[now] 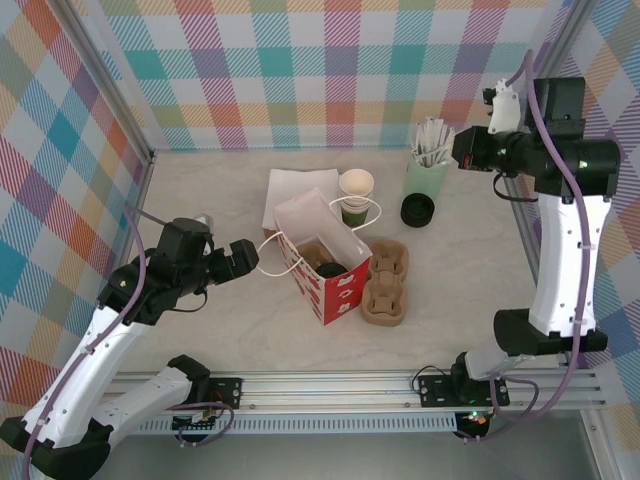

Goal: Pack the takeout coffee

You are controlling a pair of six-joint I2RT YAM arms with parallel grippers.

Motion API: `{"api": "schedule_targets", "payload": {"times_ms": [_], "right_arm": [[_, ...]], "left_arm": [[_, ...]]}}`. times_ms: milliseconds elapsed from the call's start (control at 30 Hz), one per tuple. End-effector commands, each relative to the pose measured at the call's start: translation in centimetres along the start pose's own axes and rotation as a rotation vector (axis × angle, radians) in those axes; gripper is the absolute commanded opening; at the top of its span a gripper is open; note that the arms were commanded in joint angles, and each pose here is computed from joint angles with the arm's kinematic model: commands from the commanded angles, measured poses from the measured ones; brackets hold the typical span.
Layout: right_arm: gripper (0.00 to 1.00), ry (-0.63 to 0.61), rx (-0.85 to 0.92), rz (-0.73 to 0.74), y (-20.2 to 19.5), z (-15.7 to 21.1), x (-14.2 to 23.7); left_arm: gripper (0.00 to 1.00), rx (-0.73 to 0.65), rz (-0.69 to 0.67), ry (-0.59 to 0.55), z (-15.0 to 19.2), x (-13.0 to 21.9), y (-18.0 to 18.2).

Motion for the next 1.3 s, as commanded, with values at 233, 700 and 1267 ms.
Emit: {"api": "schedule_targets", "payload": {"times_ms": [233, 700, 1267], "right_arm": [[0.01, 0.085, 0.003, -0.485, 4.0, 2.5, 2.1], [0.01, 0.162, 0.085, -0.720, 8.5, 3.2, 1.4], [0.02, 0.393, 0.170, -0.610, 11.8, 5.7, -9.2]], "left_arm": [[1.00, 0.015, 0.003, -0.015, -0.2, 0.4, 0.0], [1.00, 0.015, 0.008, -0.017, -0.3, 0.5, -0.1], [1.00, 0.011, 0.008, -0.014, -0.3, 0.4, -0.1]]}}
Point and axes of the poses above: each hand's point on the last joint's axis, 136 mm out from that joint toward the fingers, its own x axis back along the fingers, its own y axis along the line the jaws close on, z = x × y, the point moved 10 cm from there along x, back along the fingers, and after that the axes turned 2 degrees about -x, right-handed, at the moved point
